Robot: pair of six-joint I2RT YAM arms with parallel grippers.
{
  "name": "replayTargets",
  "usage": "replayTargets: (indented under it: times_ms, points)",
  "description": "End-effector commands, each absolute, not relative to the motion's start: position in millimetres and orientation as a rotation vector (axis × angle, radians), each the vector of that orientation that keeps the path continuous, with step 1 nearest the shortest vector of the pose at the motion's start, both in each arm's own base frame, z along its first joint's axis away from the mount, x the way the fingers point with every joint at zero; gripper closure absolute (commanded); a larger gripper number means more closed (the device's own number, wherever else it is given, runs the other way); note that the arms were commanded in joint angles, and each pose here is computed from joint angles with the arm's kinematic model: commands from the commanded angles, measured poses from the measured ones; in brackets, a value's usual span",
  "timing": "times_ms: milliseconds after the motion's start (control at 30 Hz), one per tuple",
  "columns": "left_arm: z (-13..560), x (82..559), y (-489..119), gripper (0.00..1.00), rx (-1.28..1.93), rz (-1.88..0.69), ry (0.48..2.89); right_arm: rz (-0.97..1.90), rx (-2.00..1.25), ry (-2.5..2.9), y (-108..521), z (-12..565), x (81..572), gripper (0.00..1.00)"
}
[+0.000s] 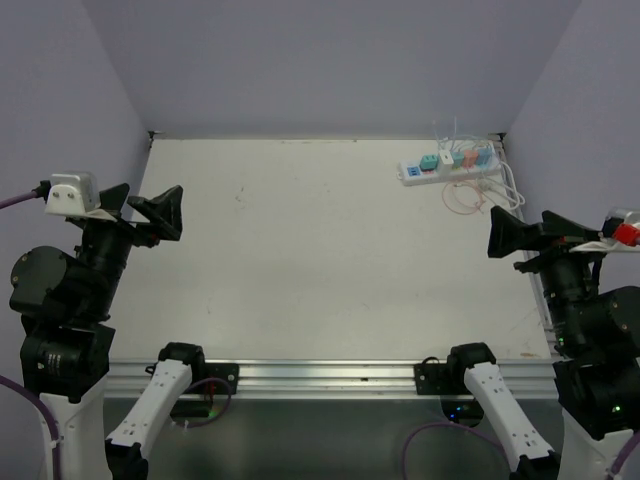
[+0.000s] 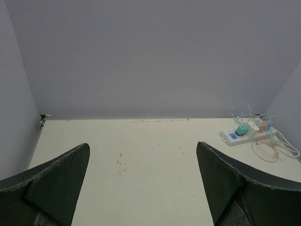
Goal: Pull the plug off the socket
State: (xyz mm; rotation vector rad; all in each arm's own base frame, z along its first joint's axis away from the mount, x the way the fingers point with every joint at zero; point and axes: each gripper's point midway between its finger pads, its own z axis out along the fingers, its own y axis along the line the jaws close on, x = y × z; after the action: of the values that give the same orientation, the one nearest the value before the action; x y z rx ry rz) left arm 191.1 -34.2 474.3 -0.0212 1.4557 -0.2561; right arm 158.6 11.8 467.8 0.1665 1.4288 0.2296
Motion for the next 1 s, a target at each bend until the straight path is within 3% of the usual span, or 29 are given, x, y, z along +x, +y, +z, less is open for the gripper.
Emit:
replayTargets:
  times_ms: [0, 367, 967]
  points:
    - [483, 195, -36, 0.0, -0.024, -0.272, 1.42, 0.229, 0.187, 1.385, 9, 478, 161, 0.01]
    - [469, 207, -40, 0.0, -0.023, -0.285, 1.45, 0.19, 0.296, 1.442, -2, 450, 183, 0.01]
    - [358, 259, -39, 0.0, -0.081, -0.244, 1.642, 0.087, 0.634, 1.815, -3, 292, 290, 0.01]
